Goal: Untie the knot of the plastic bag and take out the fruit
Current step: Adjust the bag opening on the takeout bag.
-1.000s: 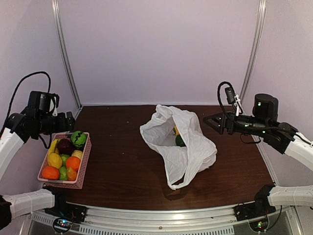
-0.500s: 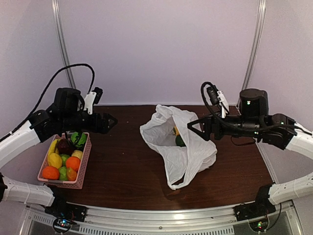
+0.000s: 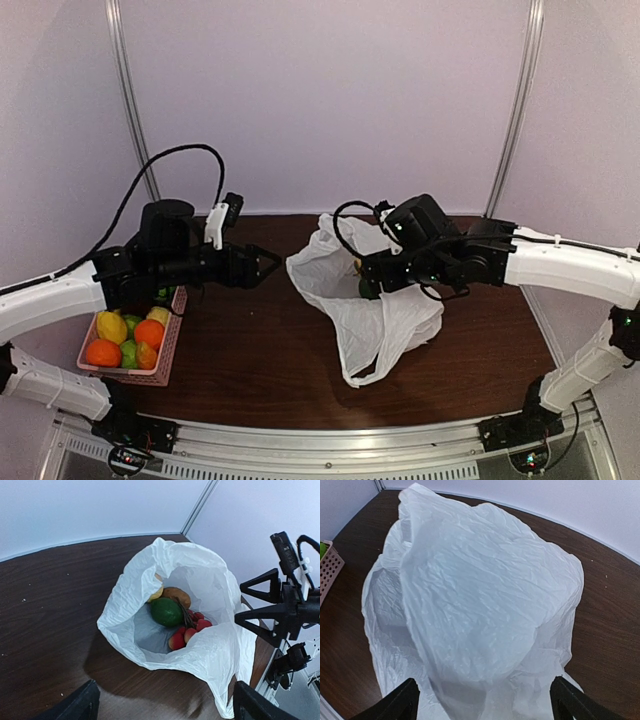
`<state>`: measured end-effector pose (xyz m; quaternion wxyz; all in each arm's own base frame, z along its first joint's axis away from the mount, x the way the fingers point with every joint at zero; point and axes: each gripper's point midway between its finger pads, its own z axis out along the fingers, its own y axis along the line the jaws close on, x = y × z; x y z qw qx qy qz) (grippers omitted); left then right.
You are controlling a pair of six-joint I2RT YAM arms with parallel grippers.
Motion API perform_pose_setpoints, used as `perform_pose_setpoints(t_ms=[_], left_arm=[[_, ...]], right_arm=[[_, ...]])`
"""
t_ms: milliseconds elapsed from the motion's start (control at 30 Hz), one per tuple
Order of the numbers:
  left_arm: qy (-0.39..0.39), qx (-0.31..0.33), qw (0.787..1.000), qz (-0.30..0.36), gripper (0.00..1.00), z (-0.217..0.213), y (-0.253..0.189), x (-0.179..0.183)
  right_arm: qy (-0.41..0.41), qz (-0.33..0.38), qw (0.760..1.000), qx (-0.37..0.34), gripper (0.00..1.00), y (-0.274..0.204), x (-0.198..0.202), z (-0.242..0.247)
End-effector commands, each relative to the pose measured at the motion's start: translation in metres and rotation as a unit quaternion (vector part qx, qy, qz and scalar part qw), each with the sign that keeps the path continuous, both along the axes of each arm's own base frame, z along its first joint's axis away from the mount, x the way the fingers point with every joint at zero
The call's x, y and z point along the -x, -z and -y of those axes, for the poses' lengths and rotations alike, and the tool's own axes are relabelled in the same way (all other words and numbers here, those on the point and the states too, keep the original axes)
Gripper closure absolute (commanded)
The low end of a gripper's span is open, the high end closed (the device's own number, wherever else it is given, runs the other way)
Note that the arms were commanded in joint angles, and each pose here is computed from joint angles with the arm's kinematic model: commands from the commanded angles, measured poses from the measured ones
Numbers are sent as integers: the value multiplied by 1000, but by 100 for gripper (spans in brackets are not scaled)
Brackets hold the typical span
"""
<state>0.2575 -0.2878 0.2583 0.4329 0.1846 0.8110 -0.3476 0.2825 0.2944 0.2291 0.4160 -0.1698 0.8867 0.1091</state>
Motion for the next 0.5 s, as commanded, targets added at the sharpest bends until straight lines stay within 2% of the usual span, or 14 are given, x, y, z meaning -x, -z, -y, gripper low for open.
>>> perform_pose_setpoints(t_ms=[0, 100, 233, 467], left_arm=[[-6, 4, 1000, 8, 6, 19, 2, -1], [-19, -33, 999, 11, 6, 35, 9, -2], [12, -40, 999, 12, 6, 74, 18, 4], [78, -45, 996, 18, 5, 150, 38, 11]], right_arm=[[92, 6, 989, 112, 9, 20, -19, 45], [104, -11, 990, 91, 14, 30, -23, 57], [110, -39, 992, 56, 23, 52, -17, 75], [110, -83, 990, 33, 25, 94, 1, 90]])
